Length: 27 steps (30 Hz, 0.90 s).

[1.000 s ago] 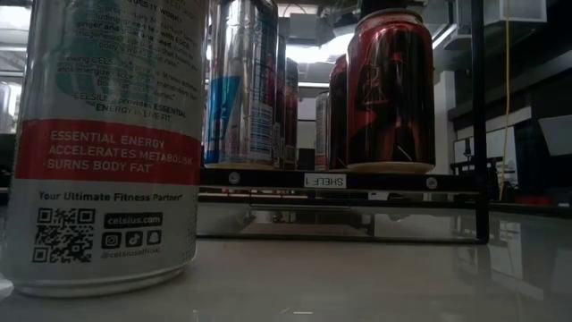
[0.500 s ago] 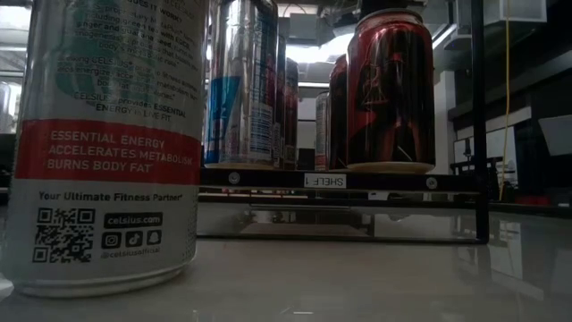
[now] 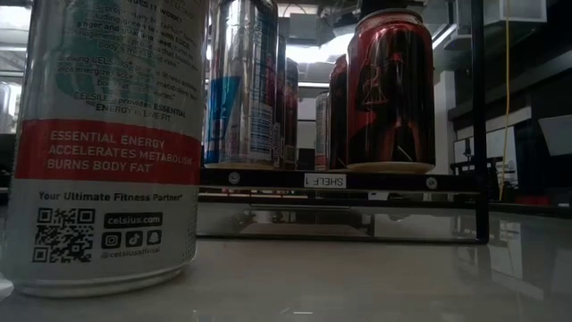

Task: Place canned beverage on shelf
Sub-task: Put the white pink soda can on the shelf aligned with the other white pink soda can

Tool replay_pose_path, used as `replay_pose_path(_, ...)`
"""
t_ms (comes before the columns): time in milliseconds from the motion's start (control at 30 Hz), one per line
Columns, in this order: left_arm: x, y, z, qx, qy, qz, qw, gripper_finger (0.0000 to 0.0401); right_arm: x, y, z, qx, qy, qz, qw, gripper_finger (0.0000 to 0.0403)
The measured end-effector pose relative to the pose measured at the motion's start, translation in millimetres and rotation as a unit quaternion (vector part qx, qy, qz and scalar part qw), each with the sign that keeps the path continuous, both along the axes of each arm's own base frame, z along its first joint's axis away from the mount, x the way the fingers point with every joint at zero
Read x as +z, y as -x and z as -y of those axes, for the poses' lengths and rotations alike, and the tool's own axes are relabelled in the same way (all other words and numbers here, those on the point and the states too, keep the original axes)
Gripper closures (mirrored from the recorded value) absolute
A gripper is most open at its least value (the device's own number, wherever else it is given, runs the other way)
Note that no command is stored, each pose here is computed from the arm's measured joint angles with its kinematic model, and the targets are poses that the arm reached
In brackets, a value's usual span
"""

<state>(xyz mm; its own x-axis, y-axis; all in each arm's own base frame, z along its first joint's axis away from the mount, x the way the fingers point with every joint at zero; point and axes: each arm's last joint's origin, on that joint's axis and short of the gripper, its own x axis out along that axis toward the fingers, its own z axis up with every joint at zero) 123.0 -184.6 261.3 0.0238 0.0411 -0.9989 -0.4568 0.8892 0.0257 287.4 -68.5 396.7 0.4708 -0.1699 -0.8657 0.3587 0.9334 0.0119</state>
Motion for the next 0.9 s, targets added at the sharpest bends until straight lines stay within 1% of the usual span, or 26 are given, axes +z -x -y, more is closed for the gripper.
replay_pose_path(200,0.0,0.0,0.4,0.006,0.003,-0.001,1.0,0.0098,0.0,0.0,0.0,0.0,0.0,0.0,1.0,0.0104)
replay_pose_path(467,0.3,-4.3,-2.3,0.026,0.009,-0.006,1.0,0.0151,0.0,0.0,0.0,0.0,0.0,0.0,1.0,0.0104)
replay_pose_path(567,0.6,-8.5,-5.3,0.035,0.014,-0.013,0.999,0.0162,0.0,0.0,0.1,0.0,0.0,0.0,1.0,0.0104)
replay_pose_path(767,2.5,-18.4,-13.8,0.018,0.028,-0.025,0.999,0.0163,0.0,0.1,0.2,0.0,0.0,0.0,1.0,0.0104)
replay_pose_path(900,16.1,-33.0,-22.8,-0.005,0.031,-0.002,1.0,0.0163,0.0,0.1,0.2,0.0,0.0,0.0,1.0,0.0104)
